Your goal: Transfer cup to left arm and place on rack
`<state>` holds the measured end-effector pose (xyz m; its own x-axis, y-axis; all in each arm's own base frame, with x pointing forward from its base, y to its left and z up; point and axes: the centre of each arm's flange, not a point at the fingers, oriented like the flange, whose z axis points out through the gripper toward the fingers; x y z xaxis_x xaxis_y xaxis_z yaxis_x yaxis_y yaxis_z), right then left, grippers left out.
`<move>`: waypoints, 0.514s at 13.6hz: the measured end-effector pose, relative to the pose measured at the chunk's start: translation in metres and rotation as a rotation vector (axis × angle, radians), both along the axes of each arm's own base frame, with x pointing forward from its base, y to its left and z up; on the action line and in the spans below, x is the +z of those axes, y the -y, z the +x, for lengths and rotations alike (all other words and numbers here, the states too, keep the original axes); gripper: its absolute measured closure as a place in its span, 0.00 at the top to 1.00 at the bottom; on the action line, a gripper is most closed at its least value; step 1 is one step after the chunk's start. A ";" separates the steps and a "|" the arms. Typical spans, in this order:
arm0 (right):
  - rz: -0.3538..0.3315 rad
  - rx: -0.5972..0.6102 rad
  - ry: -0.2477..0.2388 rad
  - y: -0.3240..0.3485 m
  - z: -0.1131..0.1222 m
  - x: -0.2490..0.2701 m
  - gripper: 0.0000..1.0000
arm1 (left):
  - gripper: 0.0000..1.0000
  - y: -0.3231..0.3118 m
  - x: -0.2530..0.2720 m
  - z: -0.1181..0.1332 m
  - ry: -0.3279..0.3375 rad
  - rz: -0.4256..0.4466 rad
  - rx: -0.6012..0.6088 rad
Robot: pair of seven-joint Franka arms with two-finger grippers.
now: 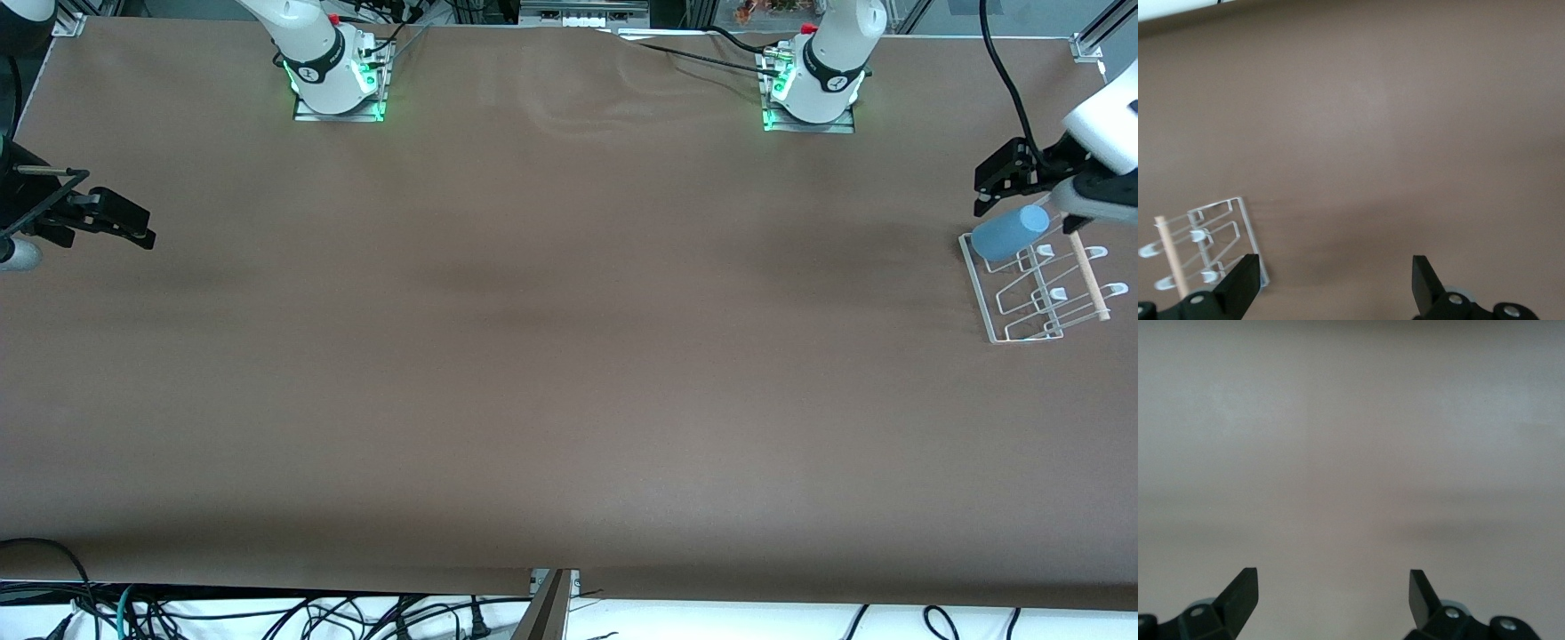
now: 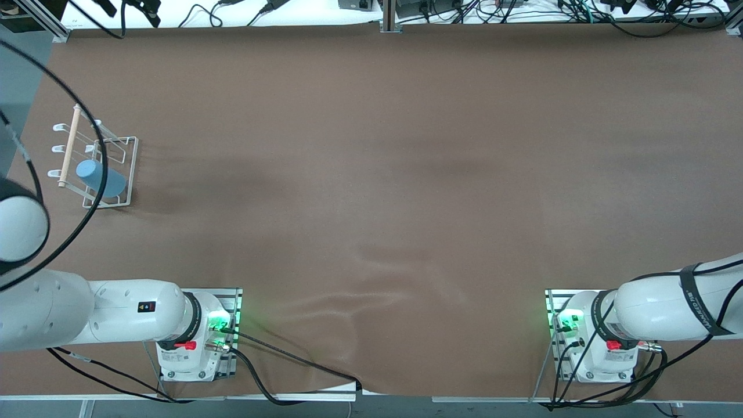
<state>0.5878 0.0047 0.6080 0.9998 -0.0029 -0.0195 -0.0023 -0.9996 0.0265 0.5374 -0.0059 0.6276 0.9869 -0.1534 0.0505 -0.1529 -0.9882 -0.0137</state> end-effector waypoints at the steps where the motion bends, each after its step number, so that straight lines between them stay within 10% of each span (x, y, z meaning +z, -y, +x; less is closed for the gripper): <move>1: 0.000 0.000 0.000 0.000 0.000 0.000 1.00 | 1.00 -0.003 -0.003 -0.002 0.010 -0.020 0.052; 7: 0.000 0.000 0.000 0.000 0.000 0.000 1.00 | 1.00 0.002 -0.011 -0.001 0.013 -0.032 0.178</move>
